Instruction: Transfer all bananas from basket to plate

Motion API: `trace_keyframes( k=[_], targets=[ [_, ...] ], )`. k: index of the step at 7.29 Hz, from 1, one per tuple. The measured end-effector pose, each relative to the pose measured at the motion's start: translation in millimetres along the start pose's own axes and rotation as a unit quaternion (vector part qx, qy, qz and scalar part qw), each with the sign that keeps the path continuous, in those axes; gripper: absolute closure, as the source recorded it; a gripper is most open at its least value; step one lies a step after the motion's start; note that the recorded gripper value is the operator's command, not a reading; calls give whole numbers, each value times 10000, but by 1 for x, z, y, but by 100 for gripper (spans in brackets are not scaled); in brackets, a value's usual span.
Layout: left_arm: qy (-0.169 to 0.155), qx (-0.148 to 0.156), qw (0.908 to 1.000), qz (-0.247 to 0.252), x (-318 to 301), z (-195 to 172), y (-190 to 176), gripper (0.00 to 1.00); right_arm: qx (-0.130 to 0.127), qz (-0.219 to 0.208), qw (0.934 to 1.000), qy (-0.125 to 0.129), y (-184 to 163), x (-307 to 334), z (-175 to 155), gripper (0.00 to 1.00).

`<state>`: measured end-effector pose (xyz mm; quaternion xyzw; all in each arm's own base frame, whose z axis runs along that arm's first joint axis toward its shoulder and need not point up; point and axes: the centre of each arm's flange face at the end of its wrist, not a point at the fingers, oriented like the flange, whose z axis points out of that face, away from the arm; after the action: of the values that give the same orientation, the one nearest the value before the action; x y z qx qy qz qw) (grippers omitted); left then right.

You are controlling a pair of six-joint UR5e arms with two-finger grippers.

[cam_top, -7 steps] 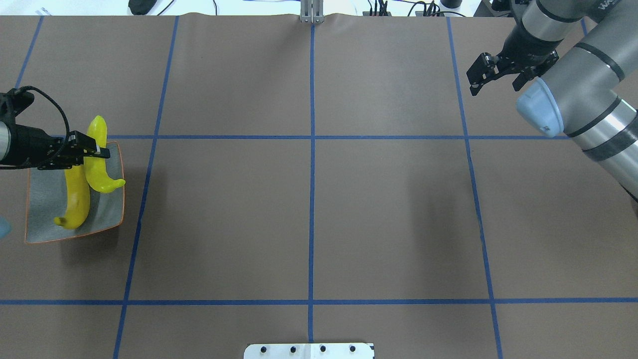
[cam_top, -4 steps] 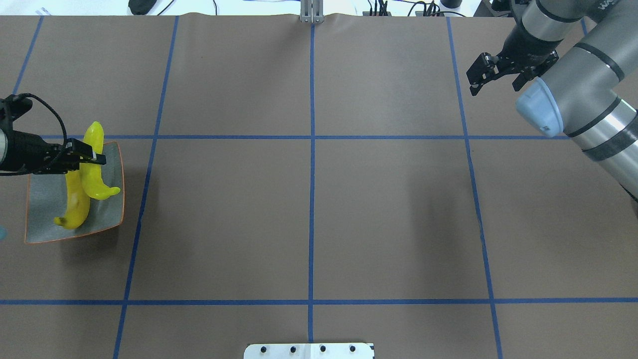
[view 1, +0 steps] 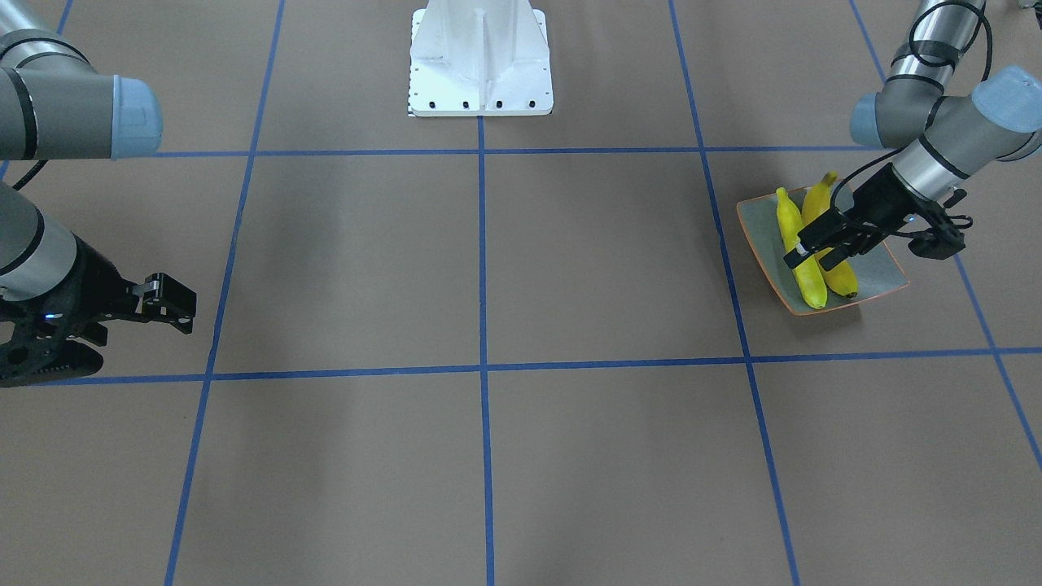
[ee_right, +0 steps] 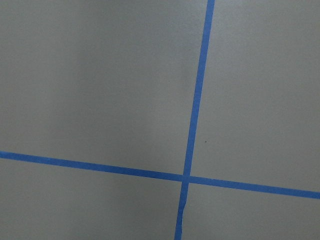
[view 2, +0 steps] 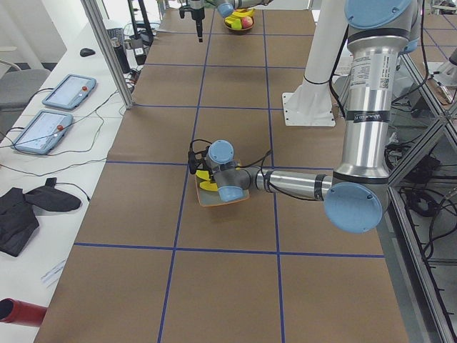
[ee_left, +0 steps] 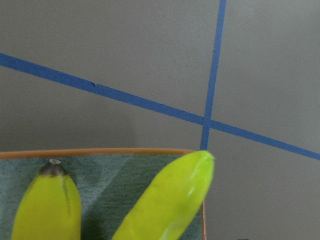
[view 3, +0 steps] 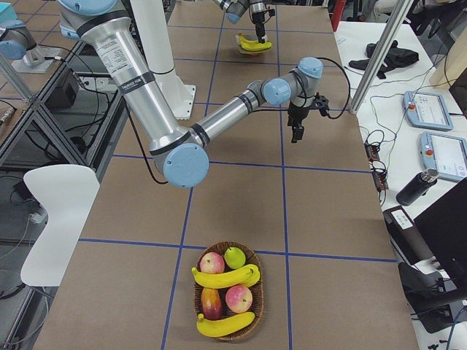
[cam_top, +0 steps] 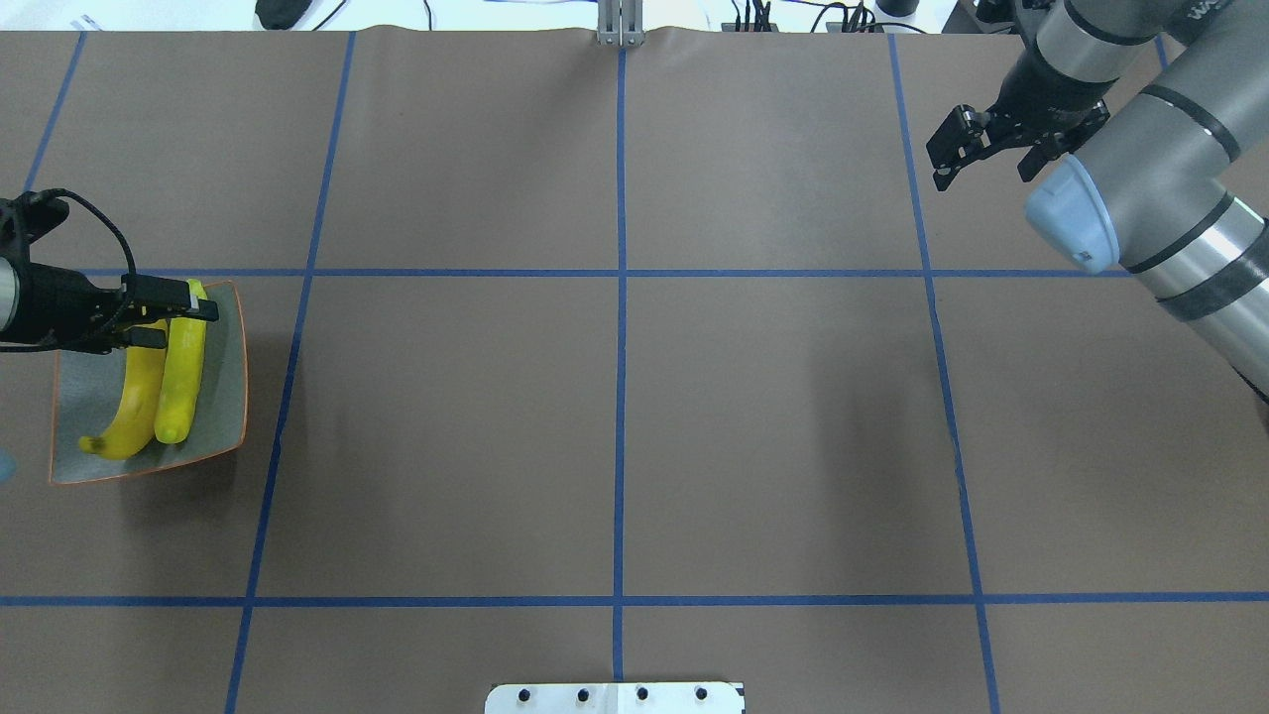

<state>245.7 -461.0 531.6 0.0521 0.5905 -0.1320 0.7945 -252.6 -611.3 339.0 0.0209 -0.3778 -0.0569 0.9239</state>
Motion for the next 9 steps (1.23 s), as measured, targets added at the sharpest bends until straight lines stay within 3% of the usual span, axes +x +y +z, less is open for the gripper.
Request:
trace_keyframes(
  k=[3, 5, 7, 9],
  targets=[
    [129, -1, 9999, -53, 9, -21, -21, 0, 37, 44, 10000, 26, -4, 13, -6, 0],
    [195, 38, 9993, -310, 30, -62, -69, 0, 14, -79, 9999, 143, -2, 45, -3, 0],
    [218, 84, 9986, -480, 51, -85, -104, 0, -74, -409, 9986, 324, 13, 127, 1, 0],
    [217, 100, 9984, -505, 58, -85, -114, 0, -36, -516, 9975, 474, 45, 253, -26, 0]
  ],
)
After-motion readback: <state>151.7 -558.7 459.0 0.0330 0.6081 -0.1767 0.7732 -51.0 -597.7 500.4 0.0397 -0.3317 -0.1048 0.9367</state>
